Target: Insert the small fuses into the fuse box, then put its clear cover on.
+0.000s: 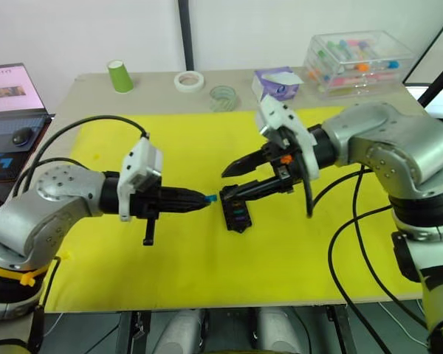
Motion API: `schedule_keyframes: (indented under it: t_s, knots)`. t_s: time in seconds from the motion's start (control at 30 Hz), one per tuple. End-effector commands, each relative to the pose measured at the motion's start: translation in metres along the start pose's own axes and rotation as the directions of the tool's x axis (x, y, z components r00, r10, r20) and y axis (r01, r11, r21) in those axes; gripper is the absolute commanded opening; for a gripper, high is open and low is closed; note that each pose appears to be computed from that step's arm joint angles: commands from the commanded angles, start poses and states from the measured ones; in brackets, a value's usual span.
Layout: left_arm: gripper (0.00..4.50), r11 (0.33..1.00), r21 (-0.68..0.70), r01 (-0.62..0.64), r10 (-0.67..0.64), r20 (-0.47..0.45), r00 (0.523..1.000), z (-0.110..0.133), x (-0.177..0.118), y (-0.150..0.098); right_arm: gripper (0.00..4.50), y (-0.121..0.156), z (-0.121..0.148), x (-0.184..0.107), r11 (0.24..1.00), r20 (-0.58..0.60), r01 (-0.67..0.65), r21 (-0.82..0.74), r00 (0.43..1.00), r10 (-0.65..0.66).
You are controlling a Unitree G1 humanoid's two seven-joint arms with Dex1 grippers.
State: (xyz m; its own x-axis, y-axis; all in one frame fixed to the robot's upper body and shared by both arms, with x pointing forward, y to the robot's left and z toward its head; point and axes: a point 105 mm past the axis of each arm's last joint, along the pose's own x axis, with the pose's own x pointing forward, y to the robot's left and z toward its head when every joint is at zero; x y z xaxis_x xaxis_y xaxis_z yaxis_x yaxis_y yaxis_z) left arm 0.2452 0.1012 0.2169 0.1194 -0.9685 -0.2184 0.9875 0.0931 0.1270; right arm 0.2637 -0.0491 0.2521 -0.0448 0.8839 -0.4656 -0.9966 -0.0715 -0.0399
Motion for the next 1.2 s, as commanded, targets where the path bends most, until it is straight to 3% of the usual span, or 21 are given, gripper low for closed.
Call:
schedule_keyframes:
  t_s: [0.03,0.37,0.53,1.2]
  knots:
    - [0.00,0.999,0.034,-0.006,0.005,0.009,1.000,0.007,0.000,0.002,2.44,0.006,0.011,0.001,0.999,0.006,-0.017,-0.047,1.000,0.018]
    - [0.00,1.000,0.026,0.003,-0.003,0.008,1.000,0.004,0.004,-0.001,2.44,0.007,0.010,0.007,0.998,-0.007,-0.030,-0.050,1.000,0.029]
    - [0.00,1.000,0.023,0.000,0.000,0.001,1.000,0.000,0.003,-0.002,1.21,0.006,0.010,0.008,0.998,-0.004,-0.028,-0.055,1.000,0.028]
    - [0.00,0.999,0.027,-0.019,0.019,0.004,1.000,0.000,0.004,0.002,1.21,0.005,0.006,0.014,0.998,-0.016,-0.031,-0.049,0.999,0.030]
